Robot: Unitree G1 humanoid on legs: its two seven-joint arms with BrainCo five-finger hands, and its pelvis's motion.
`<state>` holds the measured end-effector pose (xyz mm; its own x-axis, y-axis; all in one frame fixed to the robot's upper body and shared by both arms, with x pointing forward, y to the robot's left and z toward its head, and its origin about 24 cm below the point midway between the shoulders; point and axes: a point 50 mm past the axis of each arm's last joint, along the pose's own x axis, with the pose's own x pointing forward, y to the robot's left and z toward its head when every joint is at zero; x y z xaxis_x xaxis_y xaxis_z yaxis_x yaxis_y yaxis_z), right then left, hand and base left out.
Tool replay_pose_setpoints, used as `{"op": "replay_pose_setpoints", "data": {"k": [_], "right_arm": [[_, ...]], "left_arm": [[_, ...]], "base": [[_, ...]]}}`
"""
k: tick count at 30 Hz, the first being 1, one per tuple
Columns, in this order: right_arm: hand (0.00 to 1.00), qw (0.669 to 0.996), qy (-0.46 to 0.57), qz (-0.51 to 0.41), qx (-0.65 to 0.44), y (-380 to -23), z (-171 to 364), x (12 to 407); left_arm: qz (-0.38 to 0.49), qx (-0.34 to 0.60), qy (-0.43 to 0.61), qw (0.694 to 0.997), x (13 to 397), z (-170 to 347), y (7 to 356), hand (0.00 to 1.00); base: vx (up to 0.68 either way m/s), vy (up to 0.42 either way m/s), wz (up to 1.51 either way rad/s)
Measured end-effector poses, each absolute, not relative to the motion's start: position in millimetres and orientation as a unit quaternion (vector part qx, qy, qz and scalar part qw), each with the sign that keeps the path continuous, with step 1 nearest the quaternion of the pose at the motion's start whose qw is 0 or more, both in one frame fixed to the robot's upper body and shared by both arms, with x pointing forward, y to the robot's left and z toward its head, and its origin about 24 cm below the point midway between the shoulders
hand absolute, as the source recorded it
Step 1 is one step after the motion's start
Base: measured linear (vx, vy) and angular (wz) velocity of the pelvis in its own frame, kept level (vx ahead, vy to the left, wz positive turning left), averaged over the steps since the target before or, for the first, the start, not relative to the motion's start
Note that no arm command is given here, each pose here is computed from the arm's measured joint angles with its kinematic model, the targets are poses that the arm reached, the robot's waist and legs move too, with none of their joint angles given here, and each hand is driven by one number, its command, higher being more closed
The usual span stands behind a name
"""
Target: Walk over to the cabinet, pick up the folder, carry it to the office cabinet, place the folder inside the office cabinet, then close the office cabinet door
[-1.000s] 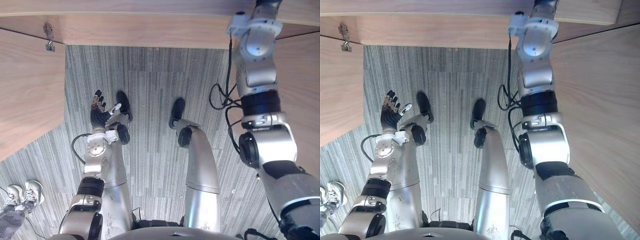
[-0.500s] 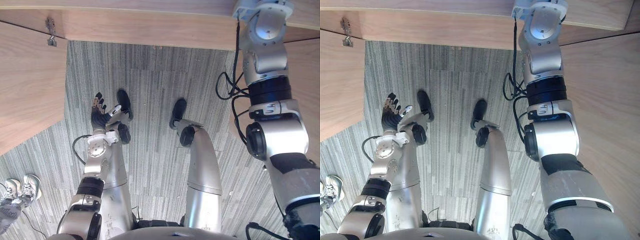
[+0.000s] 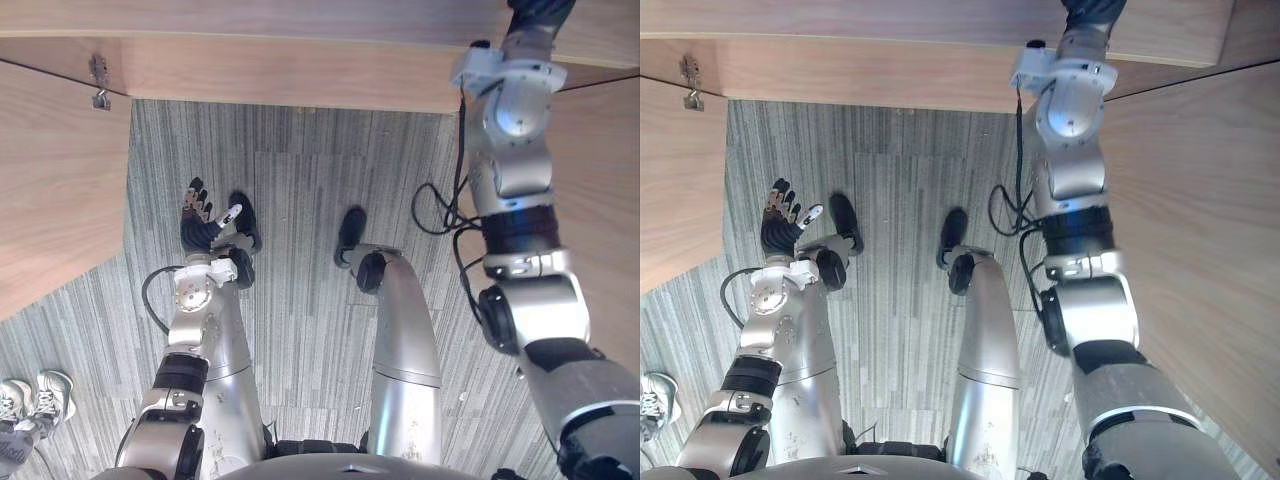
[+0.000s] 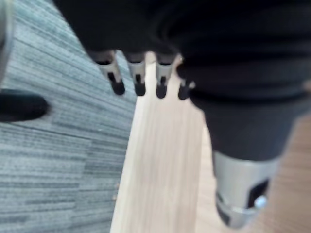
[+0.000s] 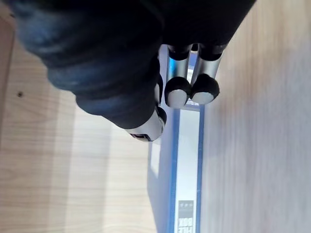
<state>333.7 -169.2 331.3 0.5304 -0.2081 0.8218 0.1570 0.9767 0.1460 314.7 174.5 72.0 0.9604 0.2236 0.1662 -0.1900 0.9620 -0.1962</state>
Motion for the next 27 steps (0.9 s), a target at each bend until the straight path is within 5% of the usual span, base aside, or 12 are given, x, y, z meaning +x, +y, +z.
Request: {"op": "replay_pose_setpoints", "data": {"k": [11,19,25,26,27], "right_arm": [[1.00,0.929,-0.368,0.020,0.024,-122.1,190.2,279.2],[1.00,0.982,-0.162,0.097,-0.029,-91.3,72.9,237.5],[1.00,0.991,0.050,0.084,-0.093,-110.1,-23.3,230.6],[0.00,0.990,0.075,0.076,-0.096,-115.4,-33.5,227.5],[0.00,0.987,0.107,0.066,-0.100,-121.9,-46.1,221.0]], "left_arm": [[0.095,-0.036,-0.009,0.995,292.7,26.9,165.5,0.00],[0.065,0.010,0.130,0.989,231.5,-43.8,158.5,0.00],[0.036,0.054,0.195,0.979,215.4,-72.0,160.9,0.00],[0.037,0.057,0.201,0.977,212.0,-74.1,162.9,0.00],[0.039,0.058,0.205,0.976,208.9,-76.1,164.1,0.00]], "base": [[0.00,0.002,-0.11],[0.18,0.082,-0.06],[0.16,0.056,0.03],[0.13,0.039,0.02],[0.13,0.039,-0.02]]}}
